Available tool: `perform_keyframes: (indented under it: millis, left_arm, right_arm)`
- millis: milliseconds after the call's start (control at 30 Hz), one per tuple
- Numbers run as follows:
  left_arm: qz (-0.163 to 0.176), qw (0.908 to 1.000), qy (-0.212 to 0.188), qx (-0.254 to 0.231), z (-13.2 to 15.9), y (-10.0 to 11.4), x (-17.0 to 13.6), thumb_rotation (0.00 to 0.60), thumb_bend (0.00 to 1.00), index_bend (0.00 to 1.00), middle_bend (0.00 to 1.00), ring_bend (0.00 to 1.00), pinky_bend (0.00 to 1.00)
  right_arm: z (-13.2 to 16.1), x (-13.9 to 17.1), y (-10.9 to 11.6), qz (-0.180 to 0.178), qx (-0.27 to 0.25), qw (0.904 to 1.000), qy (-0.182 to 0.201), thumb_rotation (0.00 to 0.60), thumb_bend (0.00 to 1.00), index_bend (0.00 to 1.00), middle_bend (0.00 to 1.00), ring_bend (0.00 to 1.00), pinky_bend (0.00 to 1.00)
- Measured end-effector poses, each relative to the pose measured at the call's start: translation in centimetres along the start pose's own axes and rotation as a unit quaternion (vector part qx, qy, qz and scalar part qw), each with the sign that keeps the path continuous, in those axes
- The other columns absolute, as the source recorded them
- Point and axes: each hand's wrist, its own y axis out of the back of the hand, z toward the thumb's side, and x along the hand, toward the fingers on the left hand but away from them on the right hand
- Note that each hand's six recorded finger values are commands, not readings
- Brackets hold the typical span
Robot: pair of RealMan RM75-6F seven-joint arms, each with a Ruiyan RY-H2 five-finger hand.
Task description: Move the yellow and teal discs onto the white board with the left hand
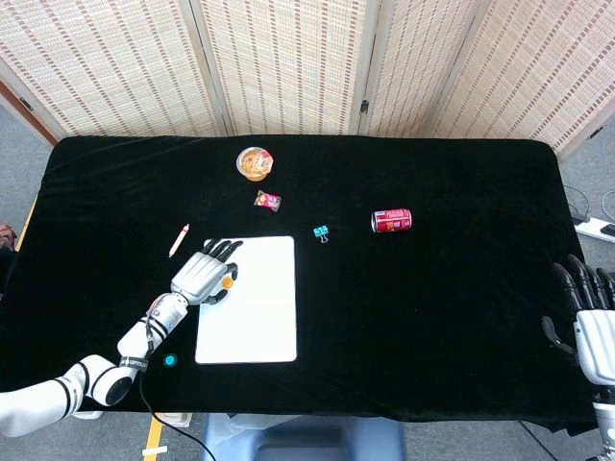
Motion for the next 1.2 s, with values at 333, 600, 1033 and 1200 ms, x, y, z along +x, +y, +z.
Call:
perform_keyframes:
  millis: [333,600,1033,1200]
  left_arm:
    - [-0.009,0.9999,0.014,0.001,0.0,-0.3,1.2,0.600,0.43,0.50,0.05,0.00,0.00]
    - [-0.016,0.9997,0.021,0.004,-0.1,-0.7,1.6,0.600,0.43,0.49,0.05,0.00,0.00]
    - [-0.021,0.9994,0.027,0.010,-0.4,-0.8,1.7,0.600,0.43,0.39,0.05,0.00,0.00]
    - [-0.020,0.9995,0.025,0.004,-0.3,-0.7,1.5,0.600,0.43,0.35,0.04,0.00,0.00]
  right_arm:
    - [-0.3,-0.1,-0.1,0.001,-0.001,1.0000,-0.003,0.600,0.46,0.00,0.00,0.00,0.00]
    - [-0.5,0.0,-0.1,0.000,-0.001,1.0000,-0.006,0.600,0.46,0.00,0.00,0.00,0.00]
    - [-0.6,0.0,0.0,0.000,-0.002,1.0000,-0.007,0.600,0.46,0.00,0.00,0.00,0.00]
    - [-0.6,0.0,0.0,-0.002,-0.002,1.0000,-0.007,0.600,0.46,0.00,0.00,0.00,0.00]
